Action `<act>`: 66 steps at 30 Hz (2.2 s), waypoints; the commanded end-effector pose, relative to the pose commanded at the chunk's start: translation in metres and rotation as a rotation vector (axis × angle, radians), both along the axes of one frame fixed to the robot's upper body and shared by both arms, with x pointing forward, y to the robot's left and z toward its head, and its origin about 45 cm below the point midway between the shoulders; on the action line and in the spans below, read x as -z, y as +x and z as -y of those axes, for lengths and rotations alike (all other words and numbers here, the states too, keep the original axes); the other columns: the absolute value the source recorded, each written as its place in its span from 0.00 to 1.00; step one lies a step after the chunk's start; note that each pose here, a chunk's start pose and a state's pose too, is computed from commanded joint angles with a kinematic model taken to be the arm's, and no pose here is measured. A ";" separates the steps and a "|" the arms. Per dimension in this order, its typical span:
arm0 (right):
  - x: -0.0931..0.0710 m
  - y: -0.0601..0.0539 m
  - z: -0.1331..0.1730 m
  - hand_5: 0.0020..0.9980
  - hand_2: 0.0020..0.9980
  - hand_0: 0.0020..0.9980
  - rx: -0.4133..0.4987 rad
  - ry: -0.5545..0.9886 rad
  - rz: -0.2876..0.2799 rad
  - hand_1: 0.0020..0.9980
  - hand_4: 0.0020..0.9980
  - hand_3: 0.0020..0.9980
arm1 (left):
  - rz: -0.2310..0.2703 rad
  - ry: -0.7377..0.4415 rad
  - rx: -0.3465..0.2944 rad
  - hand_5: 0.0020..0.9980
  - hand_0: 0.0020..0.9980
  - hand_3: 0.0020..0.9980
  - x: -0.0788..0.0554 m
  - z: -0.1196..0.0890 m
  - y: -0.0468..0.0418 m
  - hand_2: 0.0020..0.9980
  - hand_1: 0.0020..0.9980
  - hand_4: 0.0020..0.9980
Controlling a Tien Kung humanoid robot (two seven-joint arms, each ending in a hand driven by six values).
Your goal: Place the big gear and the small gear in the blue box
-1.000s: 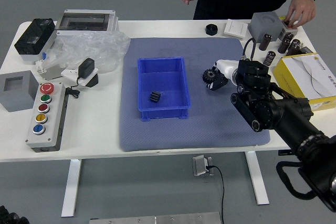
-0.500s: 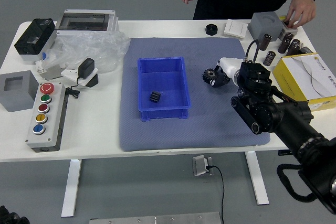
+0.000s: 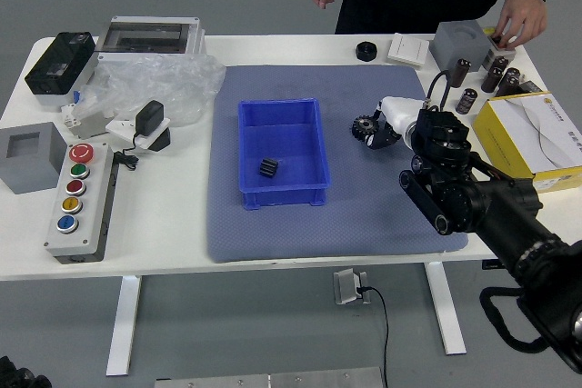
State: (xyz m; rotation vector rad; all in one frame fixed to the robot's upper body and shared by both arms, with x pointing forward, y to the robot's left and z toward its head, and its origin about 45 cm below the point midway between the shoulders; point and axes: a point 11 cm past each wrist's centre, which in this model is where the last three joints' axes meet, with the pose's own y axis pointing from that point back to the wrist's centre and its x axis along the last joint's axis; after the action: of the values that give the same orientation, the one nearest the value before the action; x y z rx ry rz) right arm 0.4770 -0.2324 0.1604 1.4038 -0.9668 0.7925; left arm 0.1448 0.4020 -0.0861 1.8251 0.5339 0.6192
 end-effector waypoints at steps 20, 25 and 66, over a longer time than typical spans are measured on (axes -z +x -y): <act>-0.027 0.002 -0.019 0.26 0.42 0.42 -0.040 0.063 0.089 0.38 0.48 0.59 | 0.001 0.008 -0.003 0.76 0.87 0.89 0.000 -0.004 -0.0020 0.84 0.84 0.77; -0.034 0.004 -0.010 0.24 0.42 0.42 -0.027 0.064 0.105 0.38 0.46 0.59 | 0.001 0.008 -0.006 0.76 0.87 0.89 0.000 -0.004 -0.0026 0.84 0.84 0.77; -0.075 -0.038 -0.058 0.26 0.41 0.43 -0.227 0.085 0.212 0.38 0.44 0.59 | 0.004 0.026 -0.037 0.75 0.87 0.89 -0.003 -0.017 -0.0082 0.84 0.84 0.76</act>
State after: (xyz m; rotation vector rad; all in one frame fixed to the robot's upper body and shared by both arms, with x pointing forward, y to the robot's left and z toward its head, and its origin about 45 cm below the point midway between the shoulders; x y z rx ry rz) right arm 0.4386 -0.1743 0.2356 1.5432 -1.0232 1.0976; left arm 0.1366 0.4187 -0.0836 1.8419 0.5602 0.6574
